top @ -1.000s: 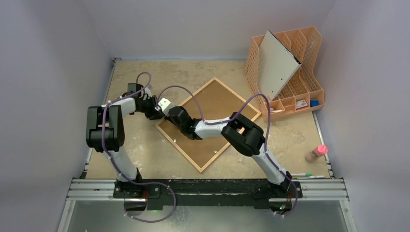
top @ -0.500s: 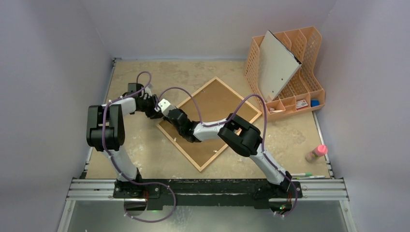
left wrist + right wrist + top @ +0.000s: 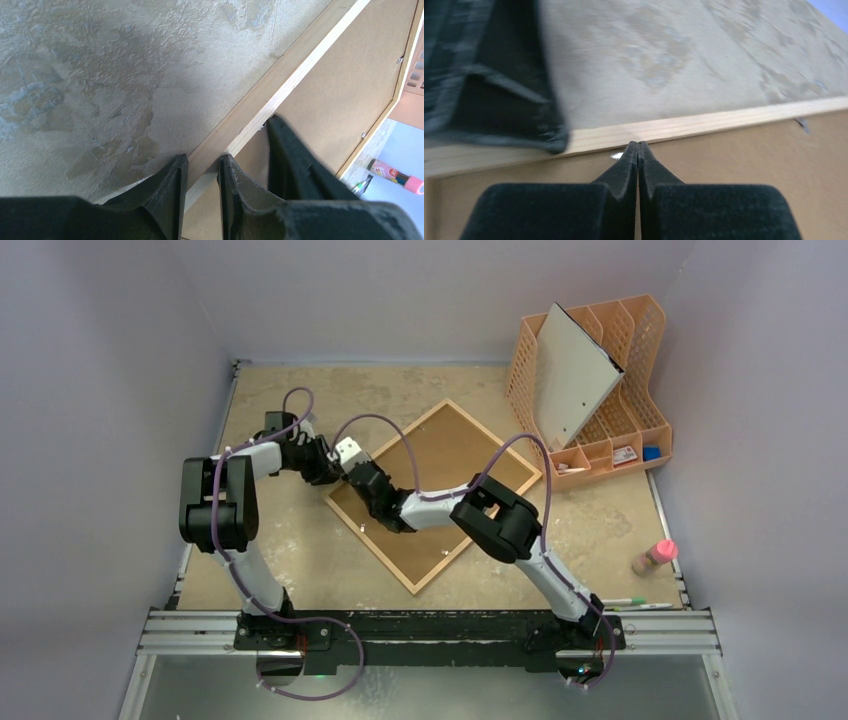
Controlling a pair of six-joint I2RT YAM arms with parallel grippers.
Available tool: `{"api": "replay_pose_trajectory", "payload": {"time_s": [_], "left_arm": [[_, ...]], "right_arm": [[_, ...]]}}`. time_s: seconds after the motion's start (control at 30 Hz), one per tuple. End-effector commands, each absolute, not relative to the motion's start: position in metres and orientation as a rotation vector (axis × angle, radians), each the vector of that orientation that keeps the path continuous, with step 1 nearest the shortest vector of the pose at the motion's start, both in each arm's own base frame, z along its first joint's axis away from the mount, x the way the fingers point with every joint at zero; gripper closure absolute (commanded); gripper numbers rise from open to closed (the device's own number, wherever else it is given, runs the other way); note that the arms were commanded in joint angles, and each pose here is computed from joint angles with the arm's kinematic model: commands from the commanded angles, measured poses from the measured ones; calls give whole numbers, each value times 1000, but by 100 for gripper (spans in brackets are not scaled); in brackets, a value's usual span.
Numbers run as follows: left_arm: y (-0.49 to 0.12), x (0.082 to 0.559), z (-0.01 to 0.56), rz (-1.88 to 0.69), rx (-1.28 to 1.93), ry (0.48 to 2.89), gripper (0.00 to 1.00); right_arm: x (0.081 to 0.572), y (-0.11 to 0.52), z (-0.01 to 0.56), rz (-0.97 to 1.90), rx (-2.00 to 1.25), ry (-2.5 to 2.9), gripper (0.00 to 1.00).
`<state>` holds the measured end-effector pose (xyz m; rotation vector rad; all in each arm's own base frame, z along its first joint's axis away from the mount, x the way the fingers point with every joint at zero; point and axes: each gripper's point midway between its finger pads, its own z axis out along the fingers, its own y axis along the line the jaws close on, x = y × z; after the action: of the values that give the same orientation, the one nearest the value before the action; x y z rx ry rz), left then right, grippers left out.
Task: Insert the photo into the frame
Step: Install the photo frame at the center of the board.
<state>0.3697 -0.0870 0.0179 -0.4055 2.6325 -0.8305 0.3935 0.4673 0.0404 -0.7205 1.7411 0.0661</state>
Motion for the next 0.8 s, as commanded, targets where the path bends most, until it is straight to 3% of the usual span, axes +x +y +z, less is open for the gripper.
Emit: {"api": "replay_pose_trajectory", "payload": {"time_s": [0.0, 0.17, 0.43, 0.63, 0.77], "left_arm": [[-89, 289, -49, -651, -530, 2989, 83], [-89, 288, -50, -653, -530, 2991, 84], [-96, 307, -35, -726, -497, 2919, 83], [-107, 352, -1, -830, -450, 2754, 70], [-111, 384, 20, -858, -420, 2665, 58]], "right_arm": [[440, 427, 94, 9, -438, 1748, 100], [450, 428, 97, 46, -366, 1798, 99], [449, 427, 117, 249, -293, 1917, 84], [445, 361, 144, 396, -60, 2108, 68], [418, 299, 139, 359, 102, 2247, 60]]}}
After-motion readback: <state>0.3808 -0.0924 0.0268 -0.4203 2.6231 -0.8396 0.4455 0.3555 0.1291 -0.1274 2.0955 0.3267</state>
